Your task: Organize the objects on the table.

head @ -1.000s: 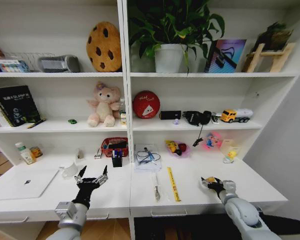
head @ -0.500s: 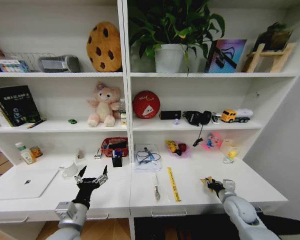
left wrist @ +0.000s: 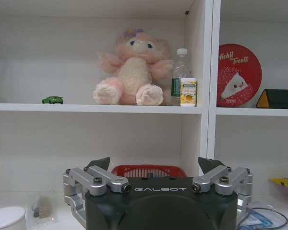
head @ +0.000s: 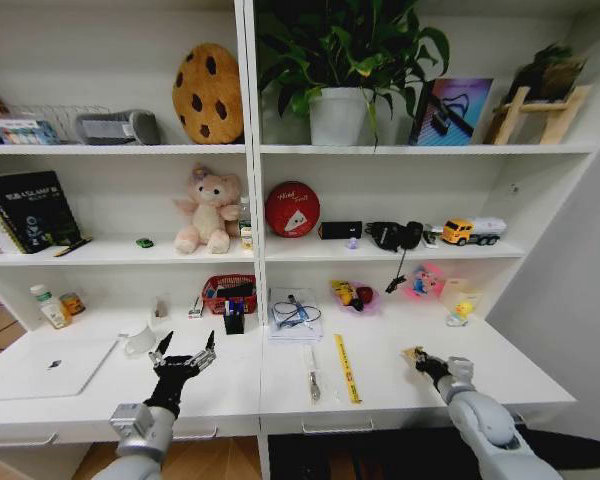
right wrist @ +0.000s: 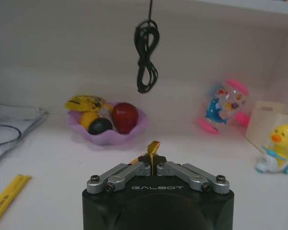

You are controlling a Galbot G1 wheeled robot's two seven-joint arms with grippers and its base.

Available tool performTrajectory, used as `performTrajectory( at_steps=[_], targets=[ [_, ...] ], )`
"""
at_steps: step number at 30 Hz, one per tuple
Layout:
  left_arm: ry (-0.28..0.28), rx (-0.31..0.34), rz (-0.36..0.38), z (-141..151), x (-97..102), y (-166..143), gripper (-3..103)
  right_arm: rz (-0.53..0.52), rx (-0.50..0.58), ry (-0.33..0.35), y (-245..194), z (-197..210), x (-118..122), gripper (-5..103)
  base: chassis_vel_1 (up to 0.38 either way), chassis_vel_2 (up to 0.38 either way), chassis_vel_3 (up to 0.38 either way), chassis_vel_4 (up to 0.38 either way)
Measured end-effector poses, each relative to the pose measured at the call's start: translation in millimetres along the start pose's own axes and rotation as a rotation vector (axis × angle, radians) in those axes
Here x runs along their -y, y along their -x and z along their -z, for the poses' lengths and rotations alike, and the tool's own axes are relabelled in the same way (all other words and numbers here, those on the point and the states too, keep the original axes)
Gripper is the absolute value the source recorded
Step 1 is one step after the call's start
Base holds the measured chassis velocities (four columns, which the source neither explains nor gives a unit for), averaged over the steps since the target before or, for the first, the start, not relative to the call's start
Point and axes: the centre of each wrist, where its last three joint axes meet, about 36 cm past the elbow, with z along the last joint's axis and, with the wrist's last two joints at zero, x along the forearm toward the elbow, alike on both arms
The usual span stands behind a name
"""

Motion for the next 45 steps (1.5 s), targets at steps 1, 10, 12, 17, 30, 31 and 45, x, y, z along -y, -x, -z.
performTrajectory(
  at_steps=[1,10,12,17,30,31,45],
  targets=[
    [0.000,0.000,0.000,0,0.0,0,100,0.028,0.024,-0.011,3,7,-2,1,0.000,0.000,0.000,0.000],
    [0.000,0.000,0.000,0,0.0,0,100,0.244,0.162,-0.024,57,53,22,1,0.000,0.000,0.000,0.000],
    [0.000,0.000,0.000,0,0.0,0,100,0.257,0.162,-0.014,65,59,34,1,0.000,0.000,0.000,0.000],
    [0.000,0.000,0.000,0,0.0,0,100,0.273,0.146,0.023,81,64,44,1,0.000,0.000,0.000,0.000],
    [0.000,0.000,0.000,0,0.0,0,100,0.383,0.093,0.128,183,91,50,1,0.000,0.000,0.000,0.000],
    [0.000,0.000,0.000,0,0.0,0,100,0.379,0.084,0.130,190,92,47,1,0.000,0.000,0.000,0.000],
    [0.000,0.000,0.000,0,0.0,0,100,0.247,0.011,0.090,220,77,11,20,0.000,0.000,0.000,0.000]
  ],
)
